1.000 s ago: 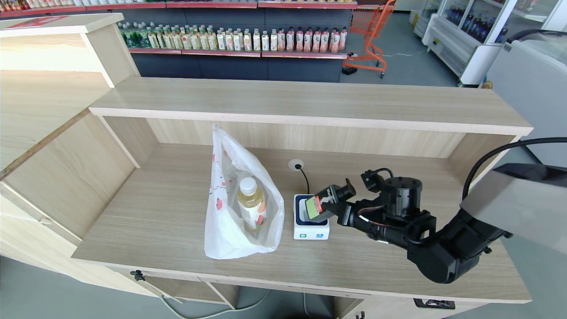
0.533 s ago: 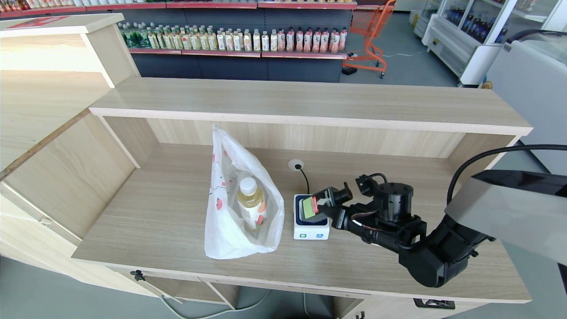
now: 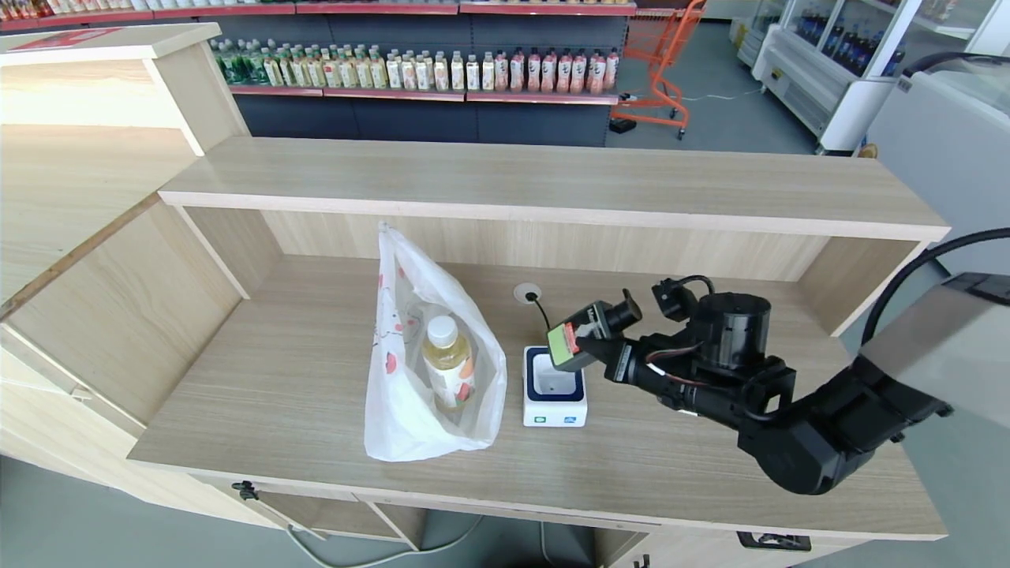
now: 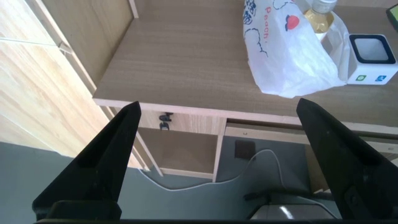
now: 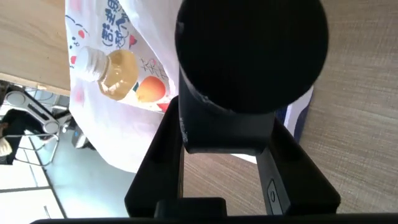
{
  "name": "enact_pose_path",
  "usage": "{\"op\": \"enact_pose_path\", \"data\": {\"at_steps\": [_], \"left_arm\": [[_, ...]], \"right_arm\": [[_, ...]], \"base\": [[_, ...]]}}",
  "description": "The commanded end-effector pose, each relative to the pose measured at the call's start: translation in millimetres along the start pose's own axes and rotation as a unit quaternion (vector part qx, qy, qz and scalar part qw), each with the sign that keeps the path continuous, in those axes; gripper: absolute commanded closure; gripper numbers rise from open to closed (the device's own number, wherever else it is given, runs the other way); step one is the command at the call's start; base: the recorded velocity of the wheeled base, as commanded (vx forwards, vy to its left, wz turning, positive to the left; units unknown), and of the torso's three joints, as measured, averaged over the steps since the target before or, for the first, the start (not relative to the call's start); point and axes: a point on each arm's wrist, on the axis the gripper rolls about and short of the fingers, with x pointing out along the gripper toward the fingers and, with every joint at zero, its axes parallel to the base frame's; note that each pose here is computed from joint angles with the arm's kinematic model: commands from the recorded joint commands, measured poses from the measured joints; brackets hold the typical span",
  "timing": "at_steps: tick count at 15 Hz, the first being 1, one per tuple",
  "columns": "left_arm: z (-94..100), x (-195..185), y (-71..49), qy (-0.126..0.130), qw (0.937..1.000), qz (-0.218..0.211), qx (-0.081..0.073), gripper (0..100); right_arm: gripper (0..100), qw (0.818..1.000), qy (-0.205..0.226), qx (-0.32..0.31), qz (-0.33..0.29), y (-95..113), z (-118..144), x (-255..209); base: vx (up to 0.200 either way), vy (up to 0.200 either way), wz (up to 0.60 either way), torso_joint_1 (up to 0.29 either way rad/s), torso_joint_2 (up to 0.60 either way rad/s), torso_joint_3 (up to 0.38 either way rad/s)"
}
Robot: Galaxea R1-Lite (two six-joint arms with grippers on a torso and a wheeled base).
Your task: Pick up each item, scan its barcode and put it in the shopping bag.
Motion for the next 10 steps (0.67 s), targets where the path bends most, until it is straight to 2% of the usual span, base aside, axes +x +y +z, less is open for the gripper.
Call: {"op": "enact_pose_path", "data": {"at_steps": [1, 3, 5, 10], "left_arm": [[0.0, 0.0, 0.0, 0.000, 1.0000, 0.000, -0.001, 0], [0.0, 0.0, 0.0, 0.000, 1.0000, 0.000, -0.002, 0], [0.0, 0.0, 0.0, 0.000, 1.0000, 0.000, -0.003, 0], [0.0, 0.0, 0.0, 0.000, 1.0000, 0.000, -0.004, 0]], "right_arm": [[100, 0.997, -0.029, -0.064, 0.017, 27.7, 27.3, -48.3], [100, 0.992, -0.029, -0.121, 0.029, 39.4, 19.9, -78.8], [100, 0.991, -0.030, -0.126, 0.045, 49.6, 15.4, -102.5], [100, 0.991, -0.027, -0.126, 0.048, 51.6, 12.6, -121.1]], "base": [[0.000, 0.000, 0.00, 0.000, 0.00, 0.000], [0.000, 0.000, 0.00, 0.000, 0.00, 0.000], [0.000, 0.200, 0.00, -0.002, 0.00, 0.002], [0.000, 0.200, 0.00, 0.006, 0.00, 0.004]]}}
